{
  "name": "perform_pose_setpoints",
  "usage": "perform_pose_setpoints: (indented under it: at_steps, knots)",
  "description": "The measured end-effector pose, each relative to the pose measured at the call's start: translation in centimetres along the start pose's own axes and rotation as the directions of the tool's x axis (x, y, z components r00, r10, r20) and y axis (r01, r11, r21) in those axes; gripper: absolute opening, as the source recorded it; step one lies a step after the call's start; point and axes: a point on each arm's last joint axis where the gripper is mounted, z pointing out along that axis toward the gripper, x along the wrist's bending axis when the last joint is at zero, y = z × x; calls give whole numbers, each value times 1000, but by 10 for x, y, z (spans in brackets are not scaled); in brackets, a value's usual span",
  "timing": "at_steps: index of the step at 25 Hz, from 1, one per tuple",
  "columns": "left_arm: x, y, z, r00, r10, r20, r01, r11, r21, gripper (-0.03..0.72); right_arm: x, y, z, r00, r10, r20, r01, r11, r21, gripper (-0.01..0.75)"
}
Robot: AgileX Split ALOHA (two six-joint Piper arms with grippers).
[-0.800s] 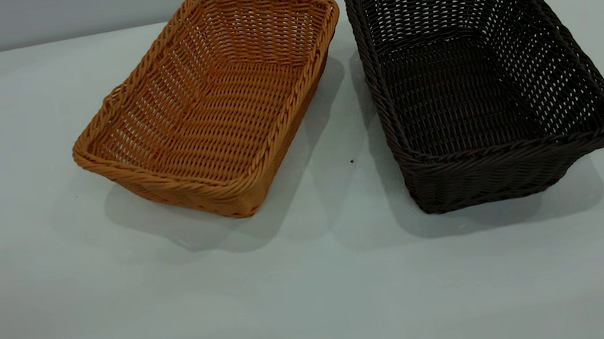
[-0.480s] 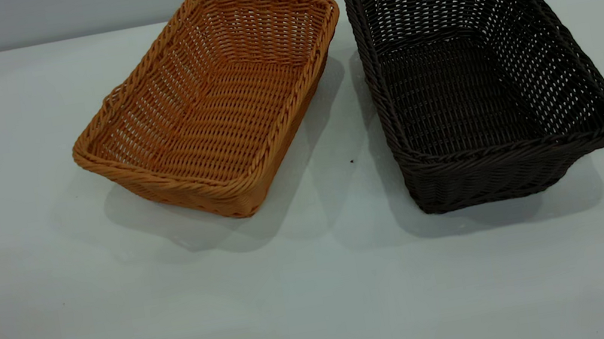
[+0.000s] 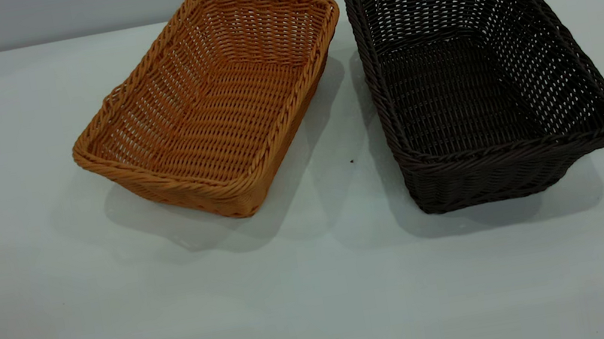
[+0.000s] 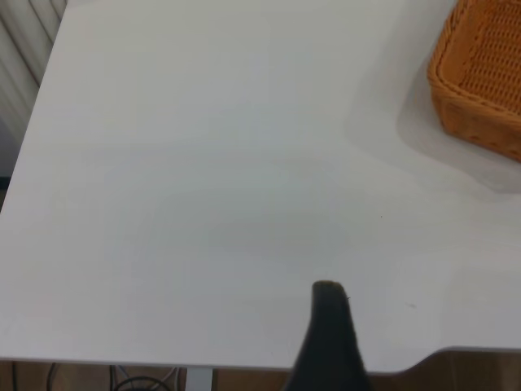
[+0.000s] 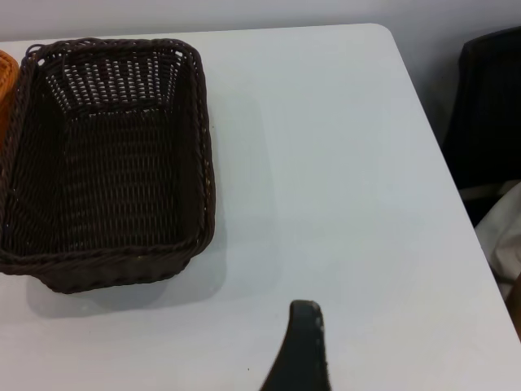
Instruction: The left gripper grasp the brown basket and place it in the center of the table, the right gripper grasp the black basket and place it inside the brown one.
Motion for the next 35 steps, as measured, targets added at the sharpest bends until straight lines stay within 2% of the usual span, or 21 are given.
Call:
perform_pose_setpoints:
  at_steps: [14,19,27,35]
  knots:
    - [0,0,0,1000,-1,0,1,1000,0,519,0,0,0,1000,0,1,0,1000,0,586]
    - [0,6,-3,999,-51,7,51,999,-3,519,0,0,0,1000,0,1,0,1000,0,586]
    - [-6,80,18,1000,-22,9,21,998,56,519,0,0,0,1000,8,-5,-8,1000,0,586]
    - [-20,156,116,997,76,34,-79,994,75,519,2,0,0,1000,16,-22,-16,1000,0,586]
